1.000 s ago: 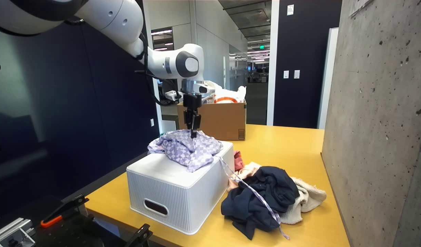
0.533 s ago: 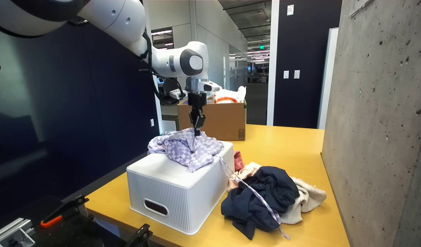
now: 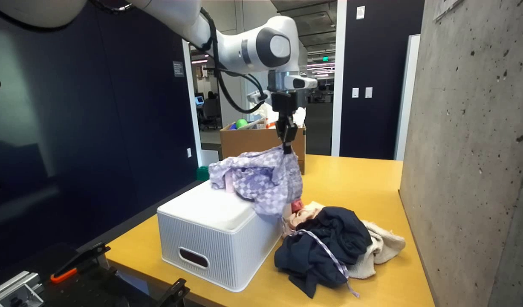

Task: Press the dress over the basket

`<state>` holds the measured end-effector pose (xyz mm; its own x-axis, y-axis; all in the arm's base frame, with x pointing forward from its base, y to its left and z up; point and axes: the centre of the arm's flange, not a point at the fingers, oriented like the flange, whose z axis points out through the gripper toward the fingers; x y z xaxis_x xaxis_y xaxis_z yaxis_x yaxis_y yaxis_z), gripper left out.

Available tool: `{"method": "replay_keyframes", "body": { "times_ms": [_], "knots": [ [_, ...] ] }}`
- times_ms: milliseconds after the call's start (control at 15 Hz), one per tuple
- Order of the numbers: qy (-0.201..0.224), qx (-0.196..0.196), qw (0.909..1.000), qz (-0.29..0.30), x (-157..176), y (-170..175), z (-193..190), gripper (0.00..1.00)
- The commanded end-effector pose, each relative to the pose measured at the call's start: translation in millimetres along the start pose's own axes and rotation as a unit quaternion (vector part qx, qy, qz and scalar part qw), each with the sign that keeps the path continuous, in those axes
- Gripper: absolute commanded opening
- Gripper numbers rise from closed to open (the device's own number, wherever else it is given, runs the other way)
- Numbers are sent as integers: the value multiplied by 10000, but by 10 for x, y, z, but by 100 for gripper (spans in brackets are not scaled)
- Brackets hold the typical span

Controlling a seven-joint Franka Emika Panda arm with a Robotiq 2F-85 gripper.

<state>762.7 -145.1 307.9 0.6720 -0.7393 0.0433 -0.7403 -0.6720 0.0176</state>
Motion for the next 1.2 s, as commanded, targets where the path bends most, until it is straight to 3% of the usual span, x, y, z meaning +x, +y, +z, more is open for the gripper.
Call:
{"method": "replay_keyframes", "body": {
  "times_ms": [0, 200, 333, 733, 1133],
  "knots": [
    [171, 29, 9986, 506, 360, 557, -517, 1],
    [364, 52, 9965, 752, 524, 820, -807, 1],
    [298, 85, 9972, 682, 392, 760, -975, 1],
    [-124, 156, 9996, -196, -501, -153, -1343, 1],
    [-491, 224, 9930, -1051, -1253, -1053, -1370, 1]
  ]
}}
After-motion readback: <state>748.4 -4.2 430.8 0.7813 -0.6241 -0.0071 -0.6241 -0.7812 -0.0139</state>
